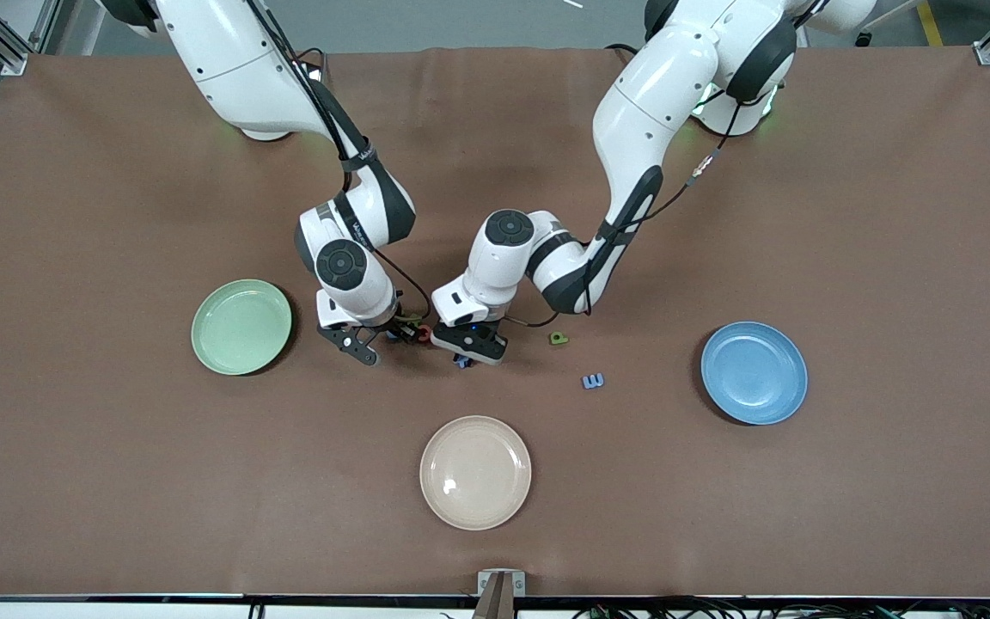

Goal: Sort upper and lower case letters into plates
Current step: 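Grasp blue x with the left gripper while the right gripper grasps blue G, then place x on the blue plate while the right gripper places G on green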

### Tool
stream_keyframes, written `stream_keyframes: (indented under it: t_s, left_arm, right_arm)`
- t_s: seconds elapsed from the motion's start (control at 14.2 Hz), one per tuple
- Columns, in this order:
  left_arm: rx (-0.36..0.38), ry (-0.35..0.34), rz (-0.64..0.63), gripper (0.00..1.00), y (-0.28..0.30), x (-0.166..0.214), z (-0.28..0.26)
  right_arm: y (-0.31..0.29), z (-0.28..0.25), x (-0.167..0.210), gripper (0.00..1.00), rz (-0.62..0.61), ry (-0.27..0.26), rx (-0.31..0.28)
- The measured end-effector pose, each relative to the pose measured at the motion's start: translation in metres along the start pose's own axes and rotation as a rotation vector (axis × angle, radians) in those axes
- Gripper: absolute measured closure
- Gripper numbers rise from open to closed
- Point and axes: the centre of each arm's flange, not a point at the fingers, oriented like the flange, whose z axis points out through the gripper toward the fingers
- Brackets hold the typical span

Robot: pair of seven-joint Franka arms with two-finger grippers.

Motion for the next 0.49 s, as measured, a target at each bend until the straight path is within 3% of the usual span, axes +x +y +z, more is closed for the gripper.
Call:
stream_keyframes:
  t_s: [0.14, 0.28, 0.35, 0.49]
  left_arm:
    - [0.0, 0.001, 0.0, 0.76, 0.0, 0.0, 0.0]
    - [0.0, 0.008, -0.002, 0.76, -0.001, 0.004, -0.002]
    - [0.004, 0.012, -0.004, 0.76, -0.003, 0.008, -0.004]
    - [0.038, -0.009, -0.012, 0.76, -0.008, 0.018, -0.014]
  right_arm:
    - [0.0, 0.0, 0.0, 0.47, 0.001, 0.0, -0.001]
    - [0.0, 0.0, 0.0, 0.5, 0.001, 0.0, -0.001]
    - [0.0, -0.001, 0.0, 0.65, 0.001, 0.0, 0.001]
    - [0.0, -0.001, 0.0, 0.64, 0.001, 0.0, 0.001]
